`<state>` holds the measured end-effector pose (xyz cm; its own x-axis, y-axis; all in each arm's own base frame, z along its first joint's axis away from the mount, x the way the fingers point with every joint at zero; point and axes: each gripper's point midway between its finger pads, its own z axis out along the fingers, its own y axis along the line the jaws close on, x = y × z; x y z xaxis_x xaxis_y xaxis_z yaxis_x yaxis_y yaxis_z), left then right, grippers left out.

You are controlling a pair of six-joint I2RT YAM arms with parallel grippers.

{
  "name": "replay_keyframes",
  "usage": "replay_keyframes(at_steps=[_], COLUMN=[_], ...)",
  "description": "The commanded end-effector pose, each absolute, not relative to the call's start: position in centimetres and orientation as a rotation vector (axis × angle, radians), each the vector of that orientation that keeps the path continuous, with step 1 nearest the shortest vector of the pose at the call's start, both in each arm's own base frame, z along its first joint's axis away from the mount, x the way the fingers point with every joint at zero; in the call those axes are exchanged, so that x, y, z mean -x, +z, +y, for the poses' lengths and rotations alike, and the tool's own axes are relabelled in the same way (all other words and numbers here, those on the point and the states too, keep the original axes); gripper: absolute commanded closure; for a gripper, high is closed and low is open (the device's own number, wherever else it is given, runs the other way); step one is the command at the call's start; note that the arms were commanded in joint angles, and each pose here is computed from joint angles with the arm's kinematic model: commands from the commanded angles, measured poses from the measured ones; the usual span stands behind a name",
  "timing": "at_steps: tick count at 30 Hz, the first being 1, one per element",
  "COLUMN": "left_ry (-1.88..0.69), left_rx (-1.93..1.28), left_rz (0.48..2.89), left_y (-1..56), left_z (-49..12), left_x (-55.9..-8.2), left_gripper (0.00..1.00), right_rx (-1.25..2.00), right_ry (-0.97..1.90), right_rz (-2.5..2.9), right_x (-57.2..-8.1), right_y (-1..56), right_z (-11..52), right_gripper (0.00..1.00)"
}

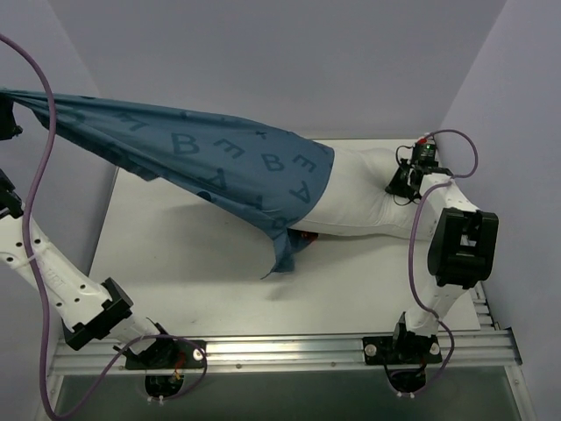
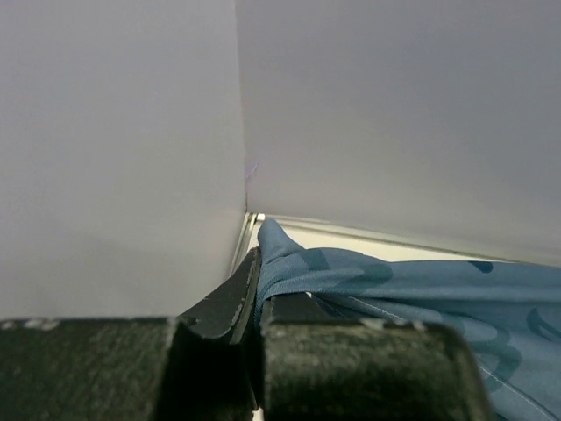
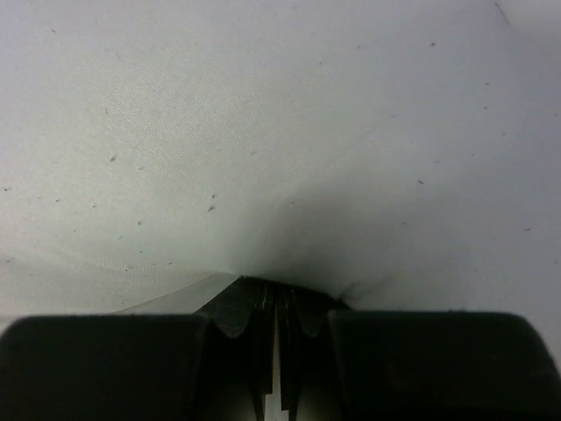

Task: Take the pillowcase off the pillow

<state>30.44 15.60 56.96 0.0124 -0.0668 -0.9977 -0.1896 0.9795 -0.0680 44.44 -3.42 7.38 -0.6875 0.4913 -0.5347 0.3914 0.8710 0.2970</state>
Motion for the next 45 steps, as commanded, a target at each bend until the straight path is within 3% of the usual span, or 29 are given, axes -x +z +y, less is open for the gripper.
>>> replay_keyframes(at_steps=[1, 10, 16, 22, 31, 37, 41, 43, 45], left_ry=[0.346, 0.489, 0.468, 0.292, 0.013, -0.072, -0.043, -0.002, 0.038], left_rx=[0.208, 0.363, 0.363, 0.06, -0.169, -0.327, -0.298, -0.293, -0.326], left_rz=[1.216, 1.143, 1.175, 1.222, 1.509, 1.504, 1.529, 1.584, 1.72], left_y=[66.0, 67.6, 66.6, 65.3, 55.4, 56.3, 55.9, 53.8, 48.3], left_z=[19.7, 24.3, 25.4, 17.5, 5.2, -3.3, -2.8, -2.1, -1.3], left_x=[-28.7, -25.8, -25.6, -29.3, -39.3, -41.0, -42.4, -43.4, -44.9], left_gripper=[0.98, 0.98, 0.98, 0.98, 0.98, 0.98, 0.98, 0.98, 0.98], right_rx=[-0.87, -1.145, -1.154, -1.008, -1.012, -0.988, -0.971, -0.961, -0.939], right_ry=[-0.553, -0.588, -0.559, -0.466, -0.095, 0.034, 0.063, 0.067, 0.071], right_rz=[2.751, 2.588, 2.595, 2.613, 2.478, 2.392, 2.375, 2.372, 2.383], right_x=[-31.7, -29.8, -30.0, -32.8, -36.4, -38.5, -39.0, -39.1, -39.1], right_y=[-2.0, -1.7, -2.3, -1.2, 1.4, 4.2, 5.2, 5.4, 5.4], right_z=[-14.7, -20.3, -20.2, -16.7, -10.7, -7.9, -7.1, -6.9, -6.4], right_gripper=[1.0, 1.0, 1.0, 1.0, 1.0, 1.0, 1.0, 1.0, 1.0])
